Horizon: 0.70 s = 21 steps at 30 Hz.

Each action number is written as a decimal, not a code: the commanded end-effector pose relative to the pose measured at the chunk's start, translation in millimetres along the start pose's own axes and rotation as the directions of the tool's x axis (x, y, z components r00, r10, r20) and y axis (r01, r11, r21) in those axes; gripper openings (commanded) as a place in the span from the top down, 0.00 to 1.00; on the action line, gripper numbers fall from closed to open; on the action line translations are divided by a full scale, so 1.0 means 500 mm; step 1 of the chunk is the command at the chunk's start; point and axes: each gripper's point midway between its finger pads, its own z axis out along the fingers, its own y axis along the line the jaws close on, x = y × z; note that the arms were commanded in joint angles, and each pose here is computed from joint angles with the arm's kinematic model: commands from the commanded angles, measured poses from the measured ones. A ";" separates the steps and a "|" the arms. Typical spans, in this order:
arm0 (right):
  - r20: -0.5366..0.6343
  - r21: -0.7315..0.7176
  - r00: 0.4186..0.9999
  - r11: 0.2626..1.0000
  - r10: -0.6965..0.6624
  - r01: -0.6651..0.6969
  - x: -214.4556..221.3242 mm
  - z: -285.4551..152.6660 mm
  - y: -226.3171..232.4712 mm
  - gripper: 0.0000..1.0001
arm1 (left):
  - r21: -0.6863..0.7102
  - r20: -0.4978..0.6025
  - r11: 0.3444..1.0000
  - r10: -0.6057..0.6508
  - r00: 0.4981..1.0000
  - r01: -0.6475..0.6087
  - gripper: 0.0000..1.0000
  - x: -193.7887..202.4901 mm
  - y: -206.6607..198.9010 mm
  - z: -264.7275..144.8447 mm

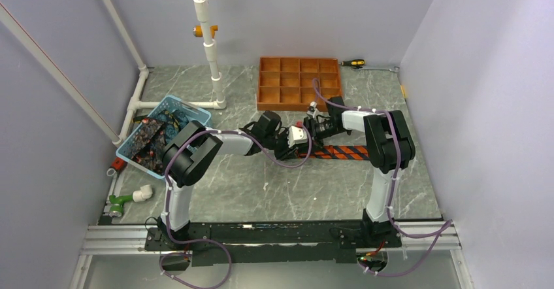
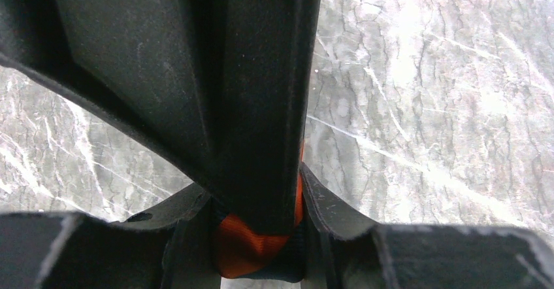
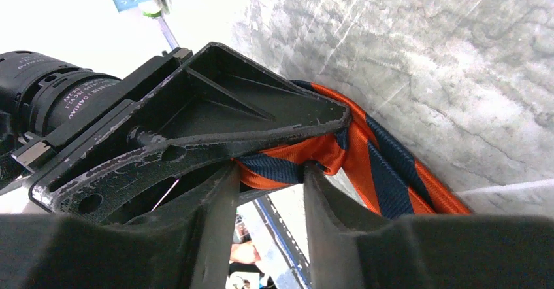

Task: Roll the ties
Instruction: Roll the tie at the center of the board.

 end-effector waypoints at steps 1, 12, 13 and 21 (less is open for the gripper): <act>0.031 0.025 0.998 0.999 -0.048 0.047 -0.013 0.000 0.010 0.63 | -0.004 -0.391 0.976 -0.201 0.898 0.217 1.00 0.250 -0.082 -0.032; -0.055 0.233 0.998 0.971 -0.039 0.051 0.014 0.009 -0.115 1.00 | 0.020 -0.349 0.976 -0.199 0.916 0.219 0.91 0.218 -0.073 -0.018; -0.061 0.249 0.997 0.967 -0.041 0.055 0.017 0.008 -0.124 1.00 | 0.024 -0.336 0.976 -0.198 0.921 0.218 0.85 0.212 -0.071 -0.015; -0.071 0.441 0.997 0.895 -0.039 0.066 0.017 -0.022 -0.197 1.00 | 0.060 -0.130 0.989 -0.125 0.984 0.134 0.51 0.110 -0.040 0.015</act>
